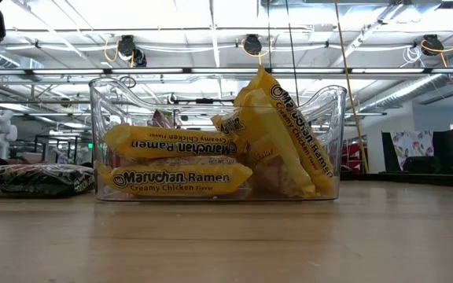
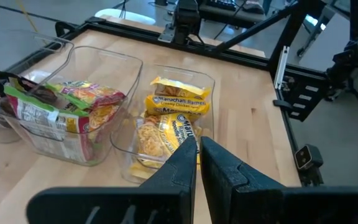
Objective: Sort Maruchan noodles
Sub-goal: Put the black noodle pack into the top transparent bin
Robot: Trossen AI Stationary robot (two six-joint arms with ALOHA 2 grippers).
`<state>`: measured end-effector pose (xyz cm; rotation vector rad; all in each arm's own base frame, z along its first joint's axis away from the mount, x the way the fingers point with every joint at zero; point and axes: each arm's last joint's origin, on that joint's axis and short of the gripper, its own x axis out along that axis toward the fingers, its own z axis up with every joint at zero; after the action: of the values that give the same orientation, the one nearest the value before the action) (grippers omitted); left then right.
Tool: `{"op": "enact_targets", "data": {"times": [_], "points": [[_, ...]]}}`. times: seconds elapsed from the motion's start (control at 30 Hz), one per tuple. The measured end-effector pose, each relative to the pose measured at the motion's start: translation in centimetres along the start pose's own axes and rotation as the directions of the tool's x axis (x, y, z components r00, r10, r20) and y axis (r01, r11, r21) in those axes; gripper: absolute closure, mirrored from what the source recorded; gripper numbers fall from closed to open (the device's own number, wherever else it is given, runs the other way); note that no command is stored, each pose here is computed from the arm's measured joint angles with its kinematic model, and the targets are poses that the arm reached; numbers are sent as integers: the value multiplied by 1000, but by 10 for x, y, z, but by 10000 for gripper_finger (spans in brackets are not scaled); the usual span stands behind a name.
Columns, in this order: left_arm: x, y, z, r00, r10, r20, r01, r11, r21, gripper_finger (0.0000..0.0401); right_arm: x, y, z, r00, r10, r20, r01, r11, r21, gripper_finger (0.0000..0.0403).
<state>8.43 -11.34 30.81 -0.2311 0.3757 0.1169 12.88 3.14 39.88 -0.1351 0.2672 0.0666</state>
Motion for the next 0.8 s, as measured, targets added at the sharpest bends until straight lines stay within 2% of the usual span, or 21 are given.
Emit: {"op": "enact_targets", "data": {"times": [0.37,0.8], "points": [[0,0,0,1000,-6,-10,7,999,47,375,6,0,23,976,-22,215,13,999,45,312],[0,0,0,1000,-10,-16,11,999,47,375,23,4,21,986,-18,168,15,1000,18,312]]}}
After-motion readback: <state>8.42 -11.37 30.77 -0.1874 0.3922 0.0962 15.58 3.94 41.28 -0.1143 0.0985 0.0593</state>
